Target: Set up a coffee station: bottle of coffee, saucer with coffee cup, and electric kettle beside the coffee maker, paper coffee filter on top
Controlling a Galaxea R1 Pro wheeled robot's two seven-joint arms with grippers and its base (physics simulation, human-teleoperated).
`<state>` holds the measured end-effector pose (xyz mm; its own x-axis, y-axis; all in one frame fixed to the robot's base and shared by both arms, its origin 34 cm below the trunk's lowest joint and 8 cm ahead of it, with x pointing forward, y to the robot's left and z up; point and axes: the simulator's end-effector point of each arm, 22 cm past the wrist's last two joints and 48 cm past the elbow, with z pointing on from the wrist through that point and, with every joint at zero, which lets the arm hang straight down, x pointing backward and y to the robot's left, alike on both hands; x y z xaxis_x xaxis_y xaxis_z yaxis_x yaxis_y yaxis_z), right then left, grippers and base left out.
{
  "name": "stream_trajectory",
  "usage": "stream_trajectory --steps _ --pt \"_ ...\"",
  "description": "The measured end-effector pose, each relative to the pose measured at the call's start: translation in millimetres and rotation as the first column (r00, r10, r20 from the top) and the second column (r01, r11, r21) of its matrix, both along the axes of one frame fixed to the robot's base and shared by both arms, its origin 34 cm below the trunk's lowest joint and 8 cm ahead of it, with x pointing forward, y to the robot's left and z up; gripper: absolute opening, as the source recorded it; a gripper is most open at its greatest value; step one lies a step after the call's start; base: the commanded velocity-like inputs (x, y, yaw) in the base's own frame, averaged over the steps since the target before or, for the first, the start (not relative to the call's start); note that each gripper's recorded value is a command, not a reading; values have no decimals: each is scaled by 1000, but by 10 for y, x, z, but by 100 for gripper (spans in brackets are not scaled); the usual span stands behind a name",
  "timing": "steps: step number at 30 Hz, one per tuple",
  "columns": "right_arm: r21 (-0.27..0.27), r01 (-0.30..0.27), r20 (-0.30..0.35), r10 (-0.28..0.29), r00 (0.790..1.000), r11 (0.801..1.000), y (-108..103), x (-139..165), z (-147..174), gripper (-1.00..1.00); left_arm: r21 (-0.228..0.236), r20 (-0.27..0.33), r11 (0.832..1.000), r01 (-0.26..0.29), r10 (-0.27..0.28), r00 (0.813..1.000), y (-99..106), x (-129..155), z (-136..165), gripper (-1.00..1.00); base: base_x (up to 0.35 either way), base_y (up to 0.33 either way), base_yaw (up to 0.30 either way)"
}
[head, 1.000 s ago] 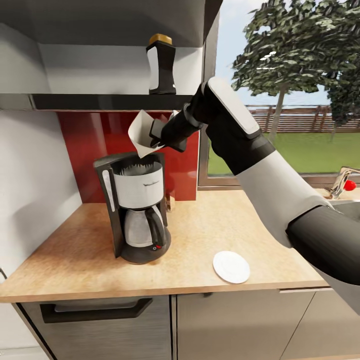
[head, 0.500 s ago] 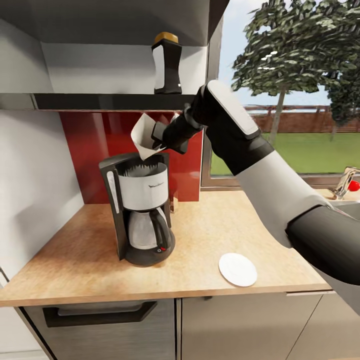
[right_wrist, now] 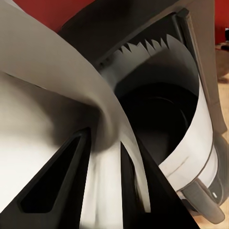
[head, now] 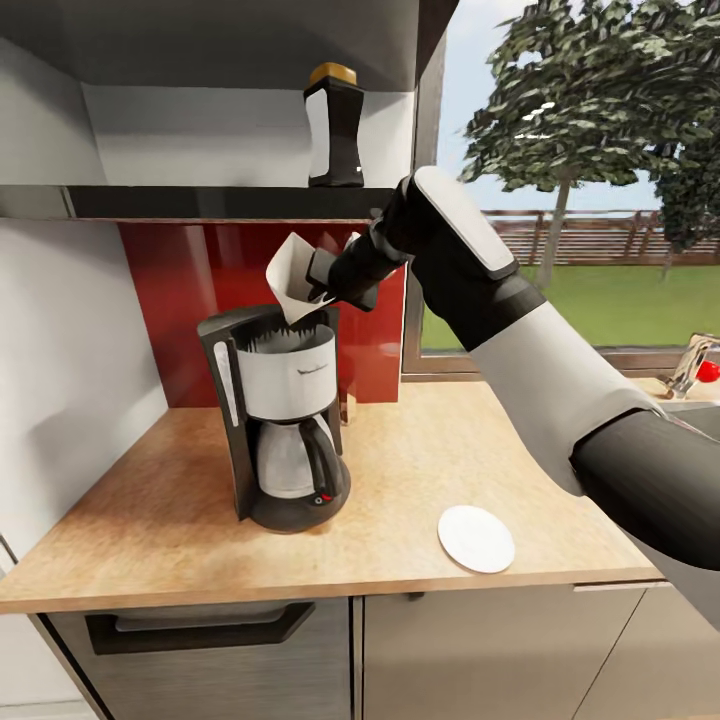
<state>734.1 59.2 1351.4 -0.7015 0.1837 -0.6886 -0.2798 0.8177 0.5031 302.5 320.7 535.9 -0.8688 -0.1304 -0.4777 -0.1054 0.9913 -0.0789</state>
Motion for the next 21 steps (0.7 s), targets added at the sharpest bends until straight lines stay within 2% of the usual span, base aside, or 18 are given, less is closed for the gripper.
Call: stream_trajectory --steps 21 --pt "0 2 -2 -2 1000 1000 -9 10 -128 -100 0 0 1000 0 0 1000 0 5 -119 100 0 0 0"
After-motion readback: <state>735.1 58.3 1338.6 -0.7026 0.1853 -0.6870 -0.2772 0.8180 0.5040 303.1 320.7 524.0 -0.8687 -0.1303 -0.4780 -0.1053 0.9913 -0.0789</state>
